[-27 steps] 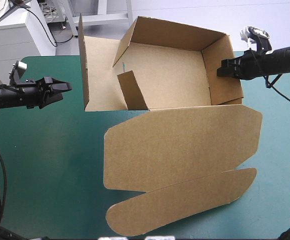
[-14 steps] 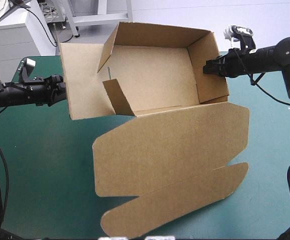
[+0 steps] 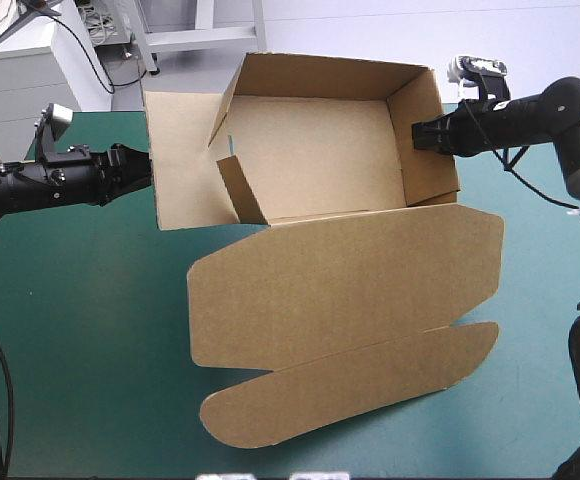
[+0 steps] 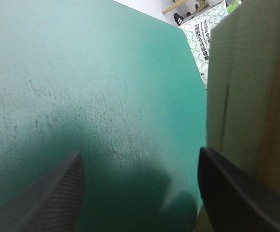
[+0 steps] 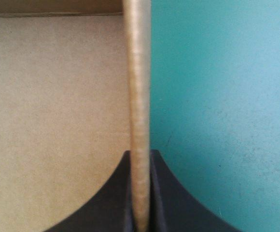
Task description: Fold the box
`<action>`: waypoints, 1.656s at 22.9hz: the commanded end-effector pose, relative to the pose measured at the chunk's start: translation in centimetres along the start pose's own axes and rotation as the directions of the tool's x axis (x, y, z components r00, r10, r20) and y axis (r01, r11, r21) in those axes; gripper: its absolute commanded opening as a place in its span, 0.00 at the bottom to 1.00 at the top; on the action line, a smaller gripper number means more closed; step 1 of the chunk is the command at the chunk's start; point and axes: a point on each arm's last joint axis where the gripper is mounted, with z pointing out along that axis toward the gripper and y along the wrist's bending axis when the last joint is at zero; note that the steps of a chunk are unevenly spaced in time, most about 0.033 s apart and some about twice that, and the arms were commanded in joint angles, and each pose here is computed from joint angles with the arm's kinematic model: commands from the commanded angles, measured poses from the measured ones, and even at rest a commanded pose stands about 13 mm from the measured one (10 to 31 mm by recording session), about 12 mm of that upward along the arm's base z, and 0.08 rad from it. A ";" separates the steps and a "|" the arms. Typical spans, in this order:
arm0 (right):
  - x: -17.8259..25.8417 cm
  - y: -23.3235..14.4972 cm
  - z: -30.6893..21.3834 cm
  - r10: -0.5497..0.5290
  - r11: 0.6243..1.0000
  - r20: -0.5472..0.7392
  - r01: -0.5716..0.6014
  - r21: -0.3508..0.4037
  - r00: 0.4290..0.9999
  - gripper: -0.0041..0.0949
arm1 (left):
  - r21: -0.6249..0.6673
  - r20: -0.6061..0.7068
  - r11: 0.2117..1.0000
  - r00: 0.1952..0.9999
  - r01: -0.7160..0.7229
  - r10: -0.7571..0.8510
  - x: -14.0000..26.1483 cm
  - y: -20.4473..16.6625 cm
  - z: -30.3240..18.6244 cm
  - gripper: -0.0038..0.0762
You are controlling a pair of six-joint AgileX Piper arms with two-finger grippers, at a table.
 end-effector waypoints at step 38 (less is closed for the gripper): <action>1.7 13.9 9.7 -0.066 0.985 0.069 0.076 -0.153 0.995 0.03 | -0.075 -0.168 0.984 0.974 -0.163 0.149 3.9 -7.0 -1.2 0.64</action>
